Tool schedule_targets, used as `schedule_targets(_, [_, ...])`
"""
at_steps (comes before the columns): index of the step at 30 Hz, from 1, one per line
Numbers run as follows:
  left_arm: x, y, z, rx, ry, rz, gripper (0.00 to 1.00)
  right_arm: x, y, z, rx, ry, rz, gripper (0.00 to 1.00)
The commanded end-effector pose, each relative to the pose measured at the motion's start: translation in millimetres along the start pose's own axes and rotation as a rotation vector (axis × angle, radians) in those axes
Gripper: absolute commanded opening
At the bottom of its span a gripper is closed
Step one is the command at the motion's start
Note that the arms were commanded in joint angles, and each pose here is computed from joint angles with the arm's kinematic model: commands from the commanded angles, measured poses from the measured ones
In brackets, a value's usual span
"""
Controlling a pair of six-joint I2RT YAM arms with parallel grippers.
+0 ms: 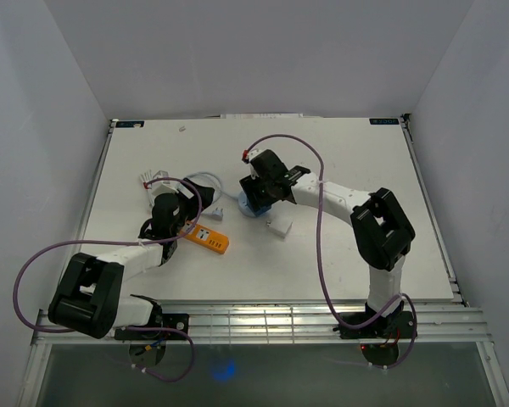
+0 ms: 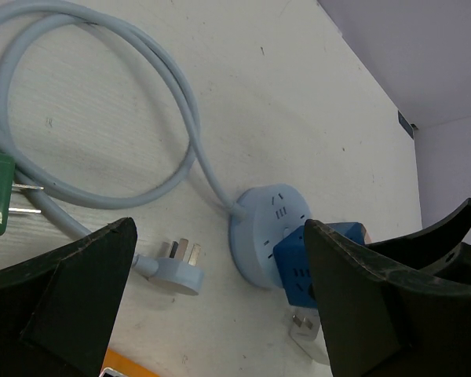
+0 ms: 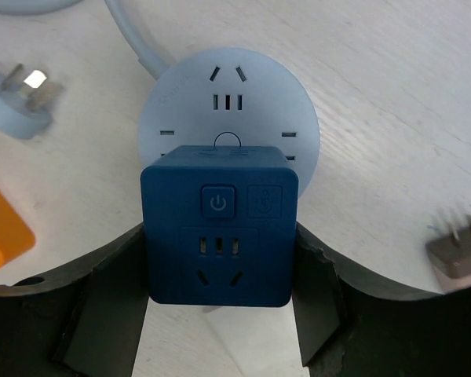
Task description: Insert the plug
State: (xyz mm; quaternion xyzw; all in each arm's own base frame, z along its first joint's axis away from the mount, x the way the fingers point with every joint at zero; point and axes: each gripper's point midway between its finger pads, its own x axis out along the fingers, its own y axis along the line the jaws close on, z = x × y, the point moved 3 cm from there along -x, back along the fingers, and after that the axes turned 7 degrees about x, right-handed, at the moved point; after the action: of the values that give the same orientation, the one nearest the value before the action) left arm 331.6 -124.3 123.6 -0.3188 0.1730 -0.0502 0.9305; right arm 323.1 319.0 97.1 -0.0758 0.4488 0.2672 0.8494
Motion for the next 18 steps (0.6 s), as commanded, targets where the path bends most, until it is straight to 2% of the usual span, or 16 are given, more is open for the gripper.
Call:
schedule_targets(1, [3,-10,10,0.017,-0.022,-0.019,0.98,-2,-63,-115,0.003,0.427,-0.242,0.08])
schedule_targets(7, [4,-10,9,0.03,-0.01,-0.026,0.98,-15,-65,-111,-0.021,0.409,-0.239,0.11])
schedule_targets(14, [5,-10,10,0.066,-0.007,-0.018,0.98,-33,-78,-125,-0.067,0.454,-0.306,0.09])
schedule_targets(17, [8,-6,12,0.075,0.004,0.024,0.98,-38,-80,-128,-0.054,0.438,-0.309,0.27])
schedule_targets(18, [9,-3,11,0.08,0.005,0.042,0.98,-41,-78,-124,-0.045,0.415,-0.294,0.43])
